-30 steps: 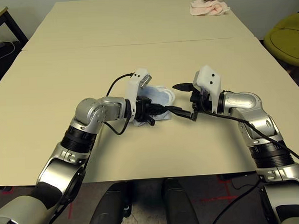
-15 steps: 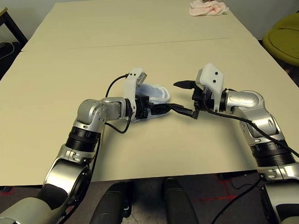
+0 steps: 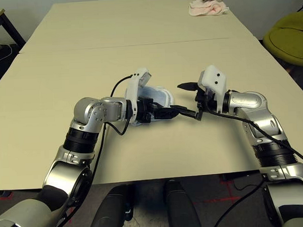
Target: Fold the towel and set it aside.
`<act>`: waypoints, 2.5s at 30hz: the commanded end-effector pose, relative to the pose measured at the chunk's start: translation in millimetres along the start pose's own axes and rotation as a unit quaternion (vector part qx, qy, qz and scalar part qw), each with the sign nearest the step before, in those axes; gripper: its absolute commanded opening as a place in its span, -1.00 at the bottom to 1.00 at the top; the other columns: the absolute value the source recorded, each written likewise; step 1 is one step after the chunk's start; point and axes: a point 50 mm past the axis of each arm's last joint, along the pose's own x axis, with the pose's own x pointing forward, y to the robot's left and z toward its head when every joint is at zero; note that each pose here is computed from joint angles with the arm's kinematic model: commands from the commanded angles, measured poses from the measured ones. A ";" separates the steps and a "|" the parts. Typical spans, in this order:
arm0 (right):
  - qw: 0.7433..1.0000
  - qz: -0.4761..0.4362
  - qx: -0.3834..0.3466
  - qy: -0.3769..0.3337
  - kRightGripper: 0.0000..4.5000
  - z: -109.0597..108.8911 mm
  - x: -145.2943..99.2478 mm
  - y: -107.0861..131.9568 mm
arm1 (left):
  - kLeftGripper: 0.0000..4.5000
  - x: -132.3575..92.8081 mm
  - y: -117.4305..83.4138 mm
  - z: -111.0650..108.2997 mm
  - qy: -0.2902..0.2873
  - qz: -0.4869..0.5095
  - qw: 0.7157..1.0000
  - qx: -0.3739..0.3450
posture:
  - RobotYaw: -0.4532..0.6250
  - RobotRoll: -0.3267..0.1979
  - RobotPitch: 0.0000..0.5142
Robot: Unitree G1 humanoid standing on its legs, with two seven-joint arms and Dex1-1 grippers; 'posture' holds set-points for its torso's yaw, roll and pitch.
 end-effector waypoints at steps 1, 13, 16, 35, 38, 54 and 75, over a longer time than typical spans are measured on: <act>1.000 0.003 0.002 -0.005 1.00 1.4 3.2 0.4 | 0.99 -9.6 -9.4 13.1 -0.030 -0.029 0.999 0.030 | -0.01 0.25 -0.54; 0.996 -0.005 0.059 -0.060 1.00 17.1 -9.3 -12.3 | 0.99 -68.2 23.3 23.7 -0.072 0.002 0.970 0.234 | 0.00 0.25 -0.54; 0.996 -0.001 0.062 -0.070 1.00 17.1 -11.0 -11.5 | 0.99 -84.9 39.7 20.1 -0.066 0.038 0.954 0.291 | 0.00 0.25 -0.54; 0.995 0.043 0.045 -0.074 0.59 0.1 -8.6 -3.2 | 1.00 -109.5 60.8 -21.3 -0.095 0.020 0.943 0.317 | 0.03 0.25 -0.54; 0.995 0.048 0.041 -0.072 0.09 -0.7 -8.5 -4.2 | 1.00 -110.2 60.6 -21.6 -0.097 0.022 0.943 0.317 | 0.03 0.25 -0.54; 0.995 0.058 0.036 -0.070 -0.99 -3.5 -7.9 -0.3 | 1.00 -105.6 62.7 -23.4 -0.102 0.014 0.943 0.316 | 0.01 0.25 -0.50; 0.996 0.054 0.033 -0.068 -1.00 -3.3 -10.2 -2.1 | 0.92 -98.2 71.8 -12.4 -0.096 -0.005 0.940 0.326 | -0.01 0.25 -0.47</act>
